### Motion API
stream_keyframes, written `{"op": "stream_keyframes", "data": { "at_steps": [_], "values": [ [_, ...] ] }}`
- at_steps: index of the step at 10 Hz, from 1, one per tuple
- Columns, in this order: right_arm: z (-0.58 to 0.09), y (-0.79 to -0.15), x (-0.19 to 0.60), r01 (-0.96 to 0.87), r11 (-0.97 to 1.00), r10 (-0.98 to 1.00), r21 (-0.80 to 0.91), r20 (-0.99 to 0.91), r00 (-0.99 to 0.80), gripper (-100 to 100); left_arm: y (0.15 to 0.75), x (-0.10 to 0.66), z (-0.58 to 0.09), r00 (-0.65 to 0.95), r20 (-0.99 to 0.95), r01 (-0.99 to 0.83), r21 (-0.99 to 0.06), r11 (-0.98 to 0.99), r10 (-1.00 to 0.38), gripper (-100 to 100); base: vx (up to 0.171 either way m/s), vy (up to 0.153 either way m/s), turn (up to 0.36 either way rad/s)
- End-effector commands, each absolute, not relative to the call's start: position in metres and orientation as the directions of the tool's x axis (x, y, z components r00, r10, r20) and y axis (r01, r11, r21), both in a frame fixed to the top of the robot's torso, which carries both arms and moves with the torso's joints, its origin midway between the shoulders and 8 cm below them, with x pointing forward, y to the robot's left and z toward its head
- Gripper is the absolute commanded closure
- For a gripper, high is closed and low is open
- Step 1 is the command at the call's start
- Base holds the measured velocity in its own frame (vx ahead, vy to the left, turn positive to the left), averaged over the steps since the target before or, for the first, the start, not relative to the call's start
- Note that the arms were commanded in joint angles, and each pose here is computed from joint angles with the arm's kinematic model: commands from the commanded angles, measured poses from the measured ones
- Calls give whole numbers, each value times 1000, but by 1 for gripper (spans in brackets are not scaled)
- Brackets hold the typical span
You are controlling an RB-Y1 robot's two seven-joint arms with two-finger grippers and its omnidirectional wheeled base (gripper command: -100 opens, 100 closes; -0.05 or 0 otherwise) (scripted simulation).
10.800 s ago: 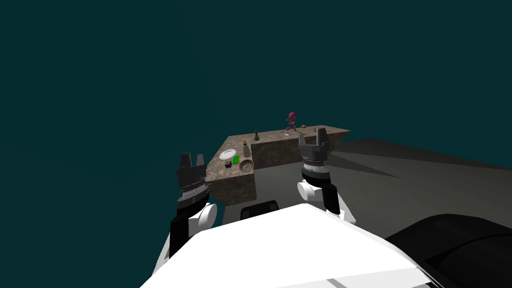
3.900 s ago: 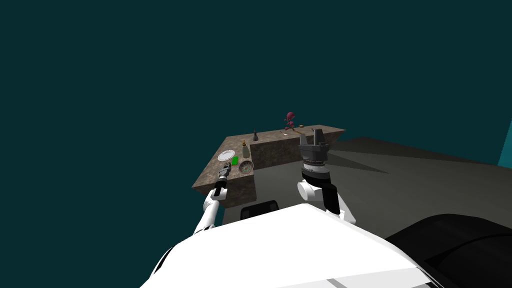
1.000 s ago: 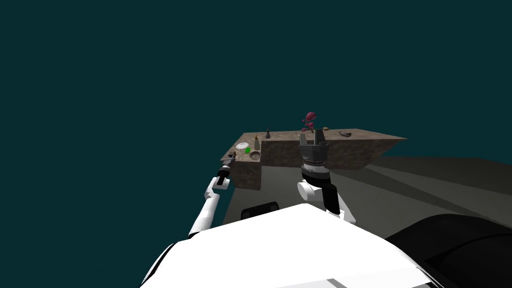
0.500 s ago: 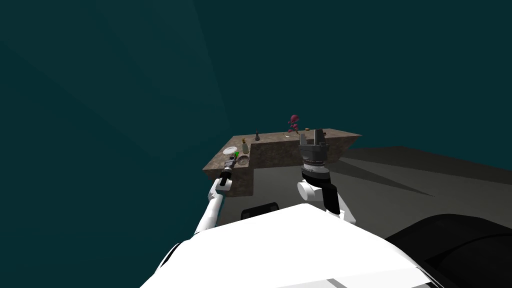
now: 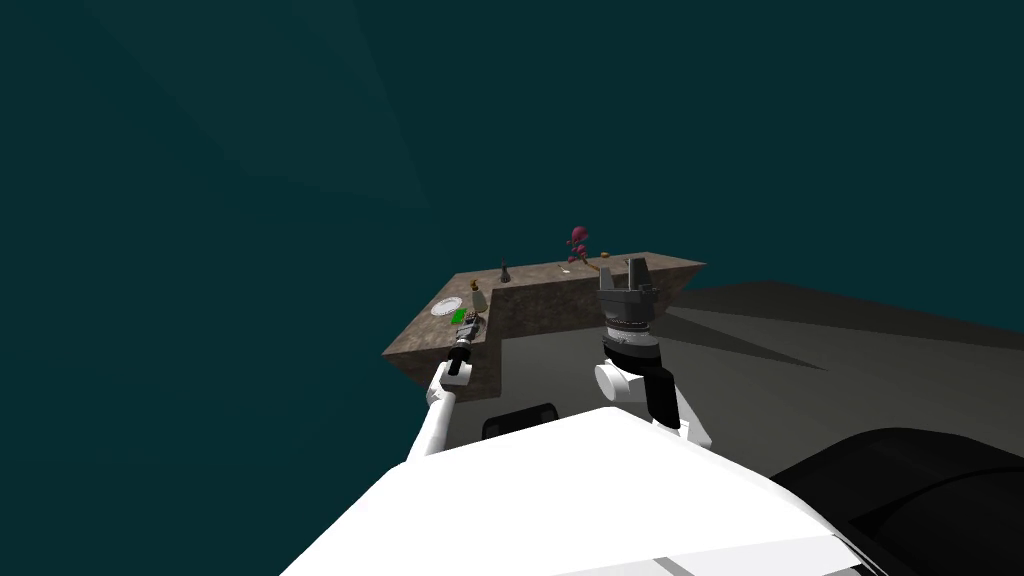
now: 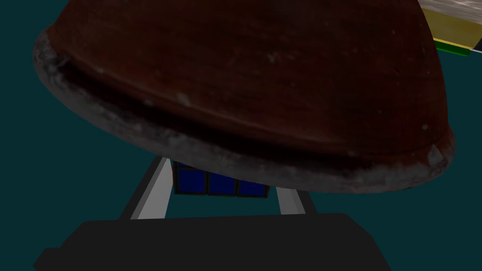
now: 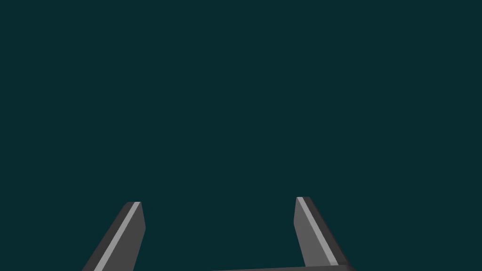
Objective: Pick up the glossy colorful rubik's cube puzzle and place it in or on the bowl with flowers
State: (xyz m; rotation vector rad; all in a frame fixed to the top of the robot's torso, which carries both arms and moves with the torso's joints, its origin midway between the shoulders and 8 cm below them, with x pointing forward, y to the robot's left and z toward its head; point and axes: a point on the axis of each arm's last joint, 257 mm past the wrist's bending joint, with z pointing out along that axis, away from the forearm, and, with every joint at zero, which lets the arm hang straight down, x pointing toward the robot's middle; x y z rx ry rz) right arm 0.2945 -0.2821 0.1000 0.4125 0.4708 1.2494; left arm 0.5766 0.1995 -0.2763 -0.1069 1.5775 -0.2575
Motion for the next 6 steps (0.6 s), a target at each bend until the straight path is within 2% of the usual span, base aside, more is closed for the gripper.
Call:
{"op": "stream_keyframes", "data": {
  "at_steps": [1,5,6],
  "values": [
    [100,-282,295,-798,266,963,540,-113,245,0,200,577,-276,-27,-973,93,-230,969,-228,-100,0,0,0],
    [100,-282,295,-798,266,963,540,-113,245,0,199,577,-276,-26,-973,93,-230,969,-229,-100,0,0,0],
    [100,-282,295,-798,266,963,540,-113,245,0,199,577,-276,-26,-973,93,-230,969,-229,0,0,0,0]
  ]
}}
